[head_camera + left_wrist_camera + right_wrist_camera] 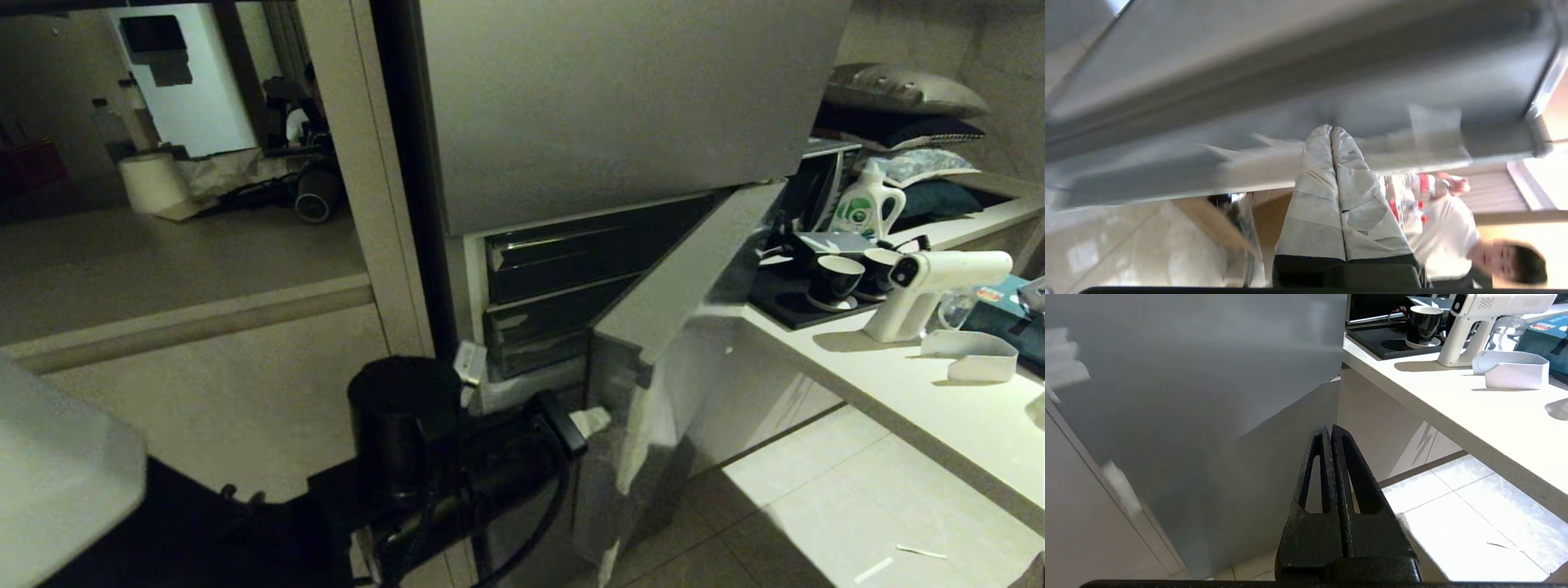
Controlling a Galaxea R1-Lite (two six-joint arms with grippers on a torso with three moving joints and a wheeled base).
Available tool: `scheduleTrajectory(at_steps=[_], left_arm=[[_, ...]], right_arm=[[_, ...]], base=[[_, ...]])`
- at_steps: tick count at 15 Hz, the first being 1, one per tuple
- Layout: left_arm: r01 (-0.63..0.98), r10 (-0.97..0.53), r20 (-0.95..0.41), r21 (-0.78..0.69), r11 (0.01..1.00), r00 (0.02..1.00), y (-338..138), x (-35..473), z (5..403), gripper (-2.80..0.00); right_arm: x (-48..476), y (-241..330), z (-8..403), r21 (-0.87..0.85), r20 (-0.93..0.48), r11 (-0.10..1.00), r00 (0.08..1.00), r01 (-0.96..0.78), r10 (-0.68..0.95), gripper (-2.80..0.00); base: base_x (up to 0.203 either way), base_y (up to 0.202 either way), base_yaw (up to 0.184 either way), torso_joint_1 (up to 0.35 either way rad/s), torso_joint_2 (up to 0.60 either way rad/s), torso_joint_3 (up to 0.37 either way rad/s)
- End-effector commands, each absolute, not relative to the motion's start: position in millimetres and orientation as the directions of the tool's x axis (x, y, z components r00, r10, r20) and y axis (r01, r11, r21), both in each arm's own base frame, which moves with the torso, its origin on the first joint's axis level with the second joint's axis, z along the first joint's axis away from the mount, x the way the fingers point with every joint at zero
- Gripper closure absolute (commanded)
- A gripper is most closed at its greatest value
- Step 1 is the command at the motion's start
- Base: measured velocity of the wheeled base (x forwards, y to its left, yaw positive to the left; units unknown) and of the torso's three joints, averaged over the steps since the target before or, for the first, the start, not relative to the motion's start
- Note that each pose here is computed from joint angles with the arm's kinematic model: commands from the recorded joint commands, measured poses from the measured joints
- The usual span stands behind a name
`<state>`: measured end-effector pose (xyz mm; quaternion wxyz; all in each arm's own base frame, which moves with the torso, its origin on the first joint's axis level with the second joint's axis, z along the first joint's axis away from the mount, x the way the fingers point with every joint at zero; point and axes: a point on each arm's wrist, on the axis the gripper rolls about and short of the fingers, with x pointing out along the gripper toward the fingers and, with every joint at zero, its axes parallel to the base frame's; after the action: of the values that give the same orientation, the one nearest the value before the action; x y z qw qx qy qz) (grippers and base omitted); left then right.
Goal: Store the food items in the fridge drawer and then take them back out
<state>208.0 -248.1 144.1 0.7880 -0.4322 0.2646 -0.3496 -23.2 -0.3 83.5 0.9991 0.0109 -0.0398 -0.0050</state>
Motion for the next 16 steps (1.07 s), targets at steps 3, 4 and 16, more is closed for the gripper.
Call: scheduleTrajectory(at_steps=[3, 4, 16], left_arm=[[0.353, -0.81, -0.089, -0.869, 0.347, 0.579, -240, 164, 159, 0.0], [0.359, -0.812, -0.079, -0.869, 0.341, 0.578, -233, 156, 162, 0.0], [0.576, -0.608, 0.165, -0.577, 0.579, 0.776, -137, 118, 274, 0.0]], right_arm=[[-21, 0, 75, 0.022, 0.051, 1.0, 0.999, 0.01, -0.011, 0.0], [-21, 0, 75, 0.022, 0.051, 1.0, 0.999, 0.01, -0.011, 0.0], [-21, 0, 75, 0.017, 0.051, 1.0, 0.999, 0.01, -0.011, 0.0]], base=[[0.0, 0.0, 0.0, 0.0, 0.0, 0.0], [0.0, 0.0, 0.0, 0.0, 0.0, 0.0], [0.0, 0.0, 0.0, 0.0, 0.0, 0.0]])
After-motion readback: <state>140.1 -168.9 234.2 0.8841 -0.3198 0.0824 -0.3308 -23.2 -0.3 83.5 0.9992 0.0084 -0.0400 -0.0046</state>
